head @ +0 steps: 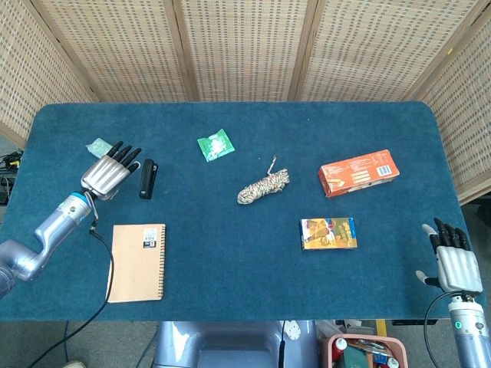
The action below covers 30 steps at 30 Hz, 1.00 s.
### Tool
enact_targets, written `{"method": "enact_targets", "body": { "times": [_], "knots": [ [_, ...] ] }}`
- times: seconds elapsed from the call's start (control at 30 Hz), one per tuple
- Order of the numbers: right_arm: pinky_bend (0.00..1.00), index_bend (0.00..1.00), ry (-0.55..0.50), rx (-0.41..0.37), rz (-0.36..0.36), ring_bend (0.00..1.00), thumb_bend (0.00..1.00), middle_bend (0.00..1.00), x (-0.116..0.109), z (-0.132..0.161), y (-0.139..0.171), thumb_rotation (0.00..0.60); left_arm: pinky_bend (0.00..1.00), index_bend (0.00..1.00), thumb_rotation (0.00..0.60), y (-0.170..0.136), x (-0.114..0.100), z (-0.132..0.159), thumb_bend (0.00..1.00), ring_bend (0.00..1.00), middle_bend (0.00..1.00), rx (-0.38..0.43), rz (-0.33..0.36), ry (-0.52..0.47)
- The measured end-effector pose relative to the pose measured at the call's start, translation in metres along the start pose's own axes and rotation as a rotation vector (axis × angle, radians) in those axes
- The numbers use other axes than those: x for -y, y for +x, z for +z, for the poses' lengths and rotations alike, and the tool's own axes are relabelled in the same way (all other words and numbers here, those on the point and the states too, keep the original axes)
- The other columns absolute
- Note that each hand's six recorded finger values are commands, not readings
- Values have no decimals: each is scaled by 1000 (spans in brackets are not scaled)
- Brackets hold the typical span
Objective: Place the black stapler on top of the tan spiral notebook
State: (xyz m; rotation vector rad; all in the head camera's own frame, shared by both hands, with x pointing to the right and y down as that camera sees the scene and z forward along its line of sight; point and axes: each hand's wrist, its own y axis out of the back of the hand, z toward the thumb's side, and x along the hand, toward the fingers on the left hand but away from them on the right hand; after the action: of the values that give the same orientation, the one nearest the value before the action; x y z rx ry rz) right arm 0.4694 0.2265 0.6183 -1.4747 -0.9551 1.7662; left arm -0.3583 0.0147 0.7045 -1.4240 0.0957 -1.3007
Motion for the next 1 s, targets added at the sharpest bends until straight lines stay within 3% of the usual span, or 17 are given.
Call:
{"method": "enact_targets", "body": {
  "times": [0.33,0.77,1.0],
  "knots": [
    [0,93,-7,30,10,0,94,0,4,-11,-5,600,25,193,600,30,1,26,293,0,0,67,-37,106],
    [0,93,-19,43,3,0,94,0,4,-15,-6,600,25,188,600,43,9,35,297,0,0,73,-65,131],
    [0,93,-26,45,9,0,94,0,5,-17,-6,600,70,209,600,45,18,40,397,0,26,75,-85,142]
  ]
}}
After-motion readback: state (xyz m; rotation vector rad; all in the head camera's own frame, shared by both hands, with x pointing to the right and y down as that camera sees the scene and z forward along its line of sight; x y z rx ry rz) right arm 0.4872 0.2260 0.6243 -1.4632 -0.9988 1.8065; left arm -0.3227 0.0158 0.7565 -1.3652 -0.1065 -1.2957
